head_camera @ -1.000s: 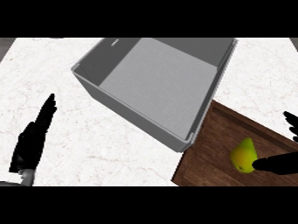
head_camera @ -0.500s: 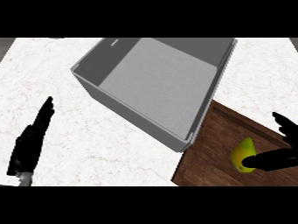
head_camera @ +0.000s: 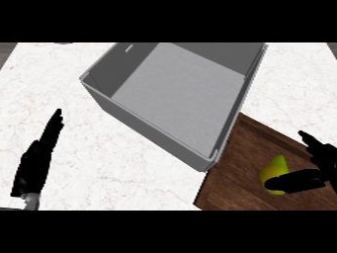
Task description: Pick the pear from the tray and place it in the cardboard box
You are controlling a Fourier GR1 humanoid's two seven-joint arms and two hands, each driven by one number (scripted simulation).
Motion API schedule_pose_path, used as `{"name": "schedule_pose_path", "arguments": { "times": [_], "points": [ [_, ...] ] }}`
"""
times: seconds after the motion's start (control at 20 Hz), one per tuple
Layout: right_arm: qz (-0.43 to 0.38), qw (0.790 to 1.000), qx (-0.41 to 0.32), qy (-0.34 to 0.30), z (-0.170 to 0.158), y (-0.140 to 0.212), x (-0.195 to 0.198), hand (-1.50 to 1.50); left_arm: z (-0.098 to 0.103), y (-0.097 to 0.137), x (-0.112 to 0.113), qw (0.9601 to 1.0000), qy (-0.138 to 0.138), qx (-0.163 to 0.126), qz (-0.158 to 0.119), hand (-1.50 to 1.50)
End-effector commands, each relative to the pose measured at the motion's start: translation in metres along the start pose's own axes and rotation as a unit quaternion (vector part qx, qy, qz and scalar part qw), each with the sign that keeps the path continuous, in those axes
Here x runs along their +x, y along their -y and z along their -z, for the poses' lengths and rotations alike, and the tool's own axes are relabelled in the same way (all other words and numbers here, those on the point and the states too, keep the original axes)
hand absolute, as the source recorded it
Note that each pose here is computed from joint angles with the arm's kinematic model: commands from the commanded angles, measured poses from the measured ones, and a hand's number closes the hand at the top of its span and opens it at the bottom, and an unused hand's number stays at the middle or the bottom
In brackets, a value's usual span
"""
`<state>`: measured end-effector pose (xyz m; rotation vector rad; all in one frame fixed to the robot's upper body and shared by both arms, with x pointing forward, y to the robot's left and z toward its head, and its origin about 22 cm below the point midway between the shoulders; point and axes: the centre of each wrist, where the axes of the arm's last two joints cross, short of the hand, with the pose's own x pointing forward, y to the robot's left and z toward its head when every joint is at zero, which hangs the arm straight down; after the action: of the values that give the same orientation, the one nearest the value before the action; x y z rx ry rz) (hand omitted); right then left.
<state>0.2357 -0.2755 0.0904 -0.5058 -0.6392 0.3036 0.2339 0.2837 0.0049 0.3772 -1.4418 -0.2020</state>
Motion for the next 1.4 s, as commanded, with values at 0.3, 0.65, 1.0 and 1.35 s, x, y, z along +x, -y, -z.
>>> {"name": "schedule_pose_path", "arguments": {
  "times": [0.3,0.65,1.0,1.35],
  "points": [
    [0.009,0.998,-0.009,-0.062,-0.013,-0.003,-0.005,-1.5,-0.003,-0.012,0.001,1.0,0.003,0.0,0.0,0.0],
    [0.011,0.998,-0.004,-0.059,0.017,-0.039,0.003,-1.5,0.008,0.008,0.002,0.9999,0.009,0.003,-0.003,0.0],
    [-0.007,0.998,0.006,-0.068,0.014,-0.036,-0.013,-1.5,-0.003,-0.001,0.012,1.0,0.004,0.0,0.001,0.0],
    [0.017,0.998,0.018,-0.054,0.019,-0.051,0.0,1.5,0.009,0.004,0.008,0.9999,0.008,0.006,-0.009,0.0]
  ]
}}
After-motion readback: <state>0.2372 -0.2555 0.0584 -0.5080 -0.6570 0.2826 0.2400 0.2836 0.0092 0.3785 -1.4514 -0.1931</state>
